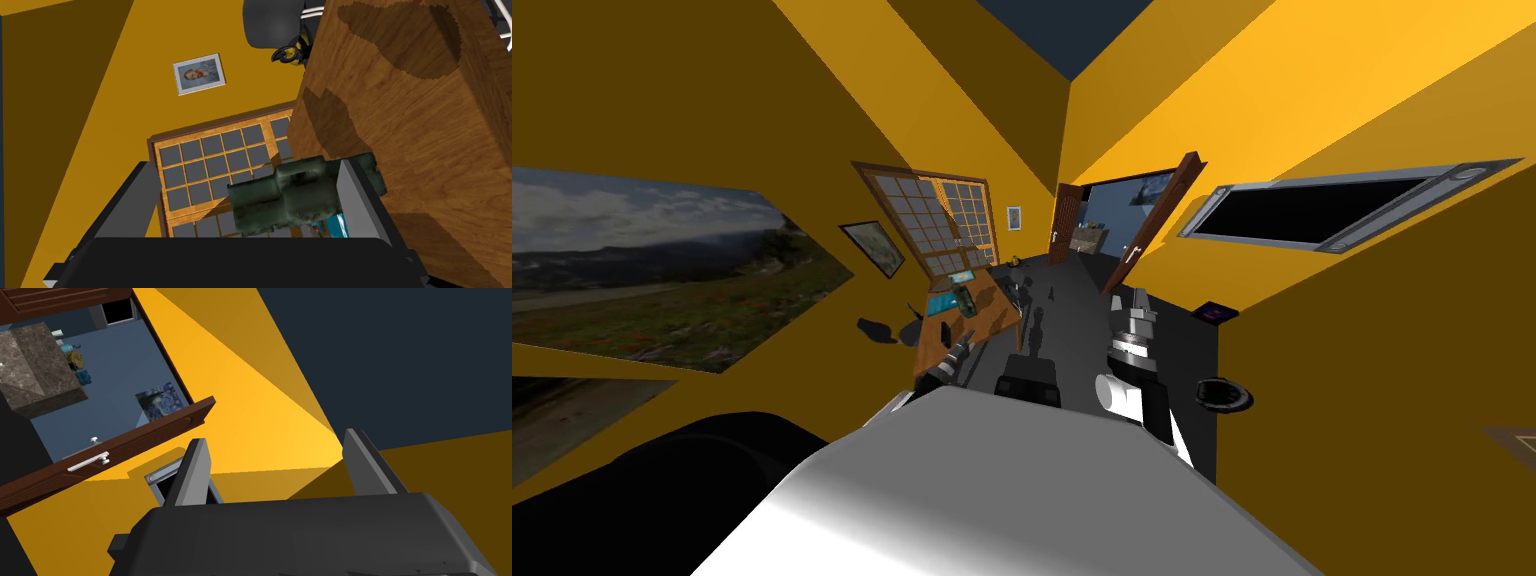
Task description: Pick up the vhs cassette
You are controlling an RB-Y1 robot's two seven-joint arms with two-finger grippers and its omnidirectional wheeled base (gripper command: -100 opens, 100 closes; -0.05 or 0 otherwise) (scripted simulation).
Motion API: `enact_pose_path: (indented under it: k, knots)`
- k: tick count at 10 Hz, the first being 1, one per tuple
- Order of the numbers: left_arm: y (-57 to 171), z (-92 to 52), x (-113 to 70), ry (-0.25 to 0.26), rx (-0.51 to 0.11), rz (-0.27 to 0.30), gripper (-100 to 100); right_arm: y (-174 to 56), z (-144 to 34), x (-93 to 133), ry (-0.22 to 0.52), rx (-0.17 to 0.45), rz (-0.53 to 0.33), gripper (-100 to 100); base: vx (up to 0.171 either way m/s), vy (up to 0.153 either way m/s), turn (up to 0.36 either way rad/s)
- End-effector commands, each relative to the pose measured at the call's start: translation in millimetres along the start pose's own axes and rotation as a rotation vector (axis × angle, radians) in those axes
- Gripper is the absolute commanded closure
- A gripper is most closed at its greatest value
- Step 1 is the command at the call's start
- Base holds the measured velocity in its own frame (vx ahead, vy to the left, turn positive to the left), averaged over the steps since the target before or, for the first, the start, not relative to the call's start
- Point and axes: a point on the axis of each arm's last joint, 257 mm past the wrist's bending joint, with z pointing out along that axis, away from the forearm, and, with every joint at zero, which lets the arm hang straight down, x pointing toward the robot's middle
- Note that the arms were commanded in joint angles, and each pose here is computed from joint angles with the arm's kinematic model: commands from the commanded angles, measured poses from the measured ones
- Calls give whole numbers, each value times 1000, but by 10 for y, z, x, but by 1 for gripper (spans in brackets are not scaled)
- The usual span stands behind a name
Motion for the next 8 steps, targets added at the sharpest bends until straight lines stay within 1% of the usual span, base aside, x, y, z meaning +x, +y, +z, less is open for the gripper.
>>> enact_pose_path:
  k: [1, 2, 3, 5, 6, 7, 8]
  knots:
    - [209, -48, -22, 10, -41, 2, -100, 0, 0, 0, 0, 0, 0, 0, 16, -15, -69]
    - [418, -166, -21, 34, -99, 10, -100, 0, 0, 0, 0, 0, 0, 0, 28, -18, -144]
    - [494, -191, -43, 29, -115, 10, -100, 0, 0, 0, 0, 0, 0, 0, 27, -14, -86]
    - [1026, -535, -109, 61, -258, 23, -100, 0, 0, 0, 0, 0, 0, 0, 46, -16, -198]
    - [1235, -713, -145, 78, -320, 33, -100, 0, 0, 0, 0, 0, 0, 0, 77, -20, -269]
    - [1306, -762, -195, 75, -339, 40, -100, 0, 0, 0, 0, 0, 0, 0, 55, -11, -64]
    - [1551, -990, -264, 85, -413, 47, -100, 0, -1, -1, 0, 0, 0, 0, 56, -8, -145]
